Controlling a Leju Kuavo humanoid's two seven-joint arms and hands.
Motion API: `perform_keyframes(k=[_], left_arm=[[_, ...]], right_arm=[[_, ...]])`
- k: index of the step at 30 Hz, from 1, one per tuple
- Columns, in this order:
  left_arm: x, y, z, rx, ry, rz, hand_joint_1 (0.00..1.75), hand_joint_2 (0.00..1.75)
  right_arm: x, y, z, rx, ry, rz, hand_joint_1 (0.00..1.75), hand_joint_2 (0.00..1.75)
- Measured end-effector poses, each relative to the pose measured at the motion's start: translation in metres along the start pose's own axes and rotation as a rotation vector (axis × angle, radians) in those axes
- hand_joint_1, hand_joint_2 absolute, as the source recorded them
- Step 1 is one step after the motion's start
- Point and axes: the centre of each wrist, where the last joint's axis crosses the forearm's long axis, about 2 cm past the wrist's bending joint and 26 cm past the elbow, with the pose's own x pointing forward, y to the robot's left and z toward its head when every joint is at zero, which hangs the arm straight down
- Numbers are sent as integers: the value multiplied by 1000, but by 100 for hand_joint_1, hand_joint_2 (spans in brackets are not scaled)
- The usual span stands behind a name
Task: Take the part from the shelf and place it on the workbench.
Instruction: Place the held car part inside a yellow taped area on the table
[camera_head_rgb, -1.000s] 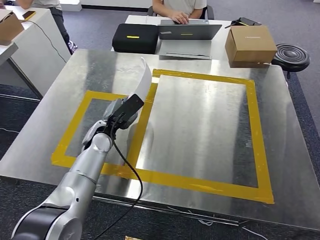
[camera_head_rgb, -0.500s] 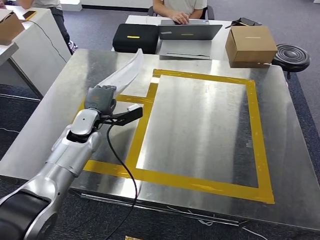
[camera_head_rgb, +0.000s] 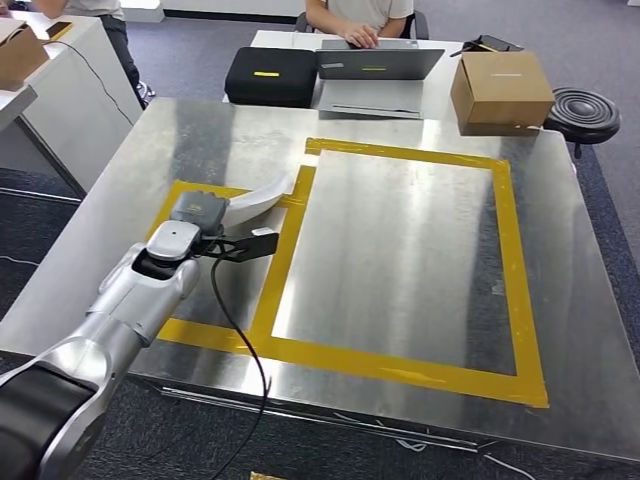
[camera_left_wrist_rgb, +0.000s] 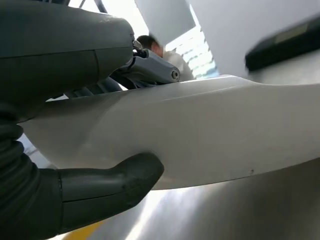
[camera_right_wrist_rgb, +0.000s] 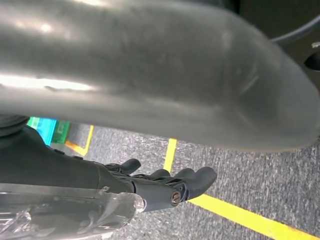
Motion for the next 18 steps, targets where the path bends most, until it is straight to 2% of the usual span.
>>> perform_keyframes(k=[3,8,14,18], left_arm=[[-10,-10,-4,-109,68,14,175,175],[-25,-21,-7,-188,187,39,175,175],[-36,-33,-5,-286,279,44,175,175],[-41,-36,-4,-319,307,57,175,175]], right_arm=[[0,-6,-1,-11,0,10,0,0],[1,-11,-1,-23,-5,20,0,0],[1,-13,-1,-36,-11,35,0,0],[2,-14,-1,-39,-12,37,0,0]])
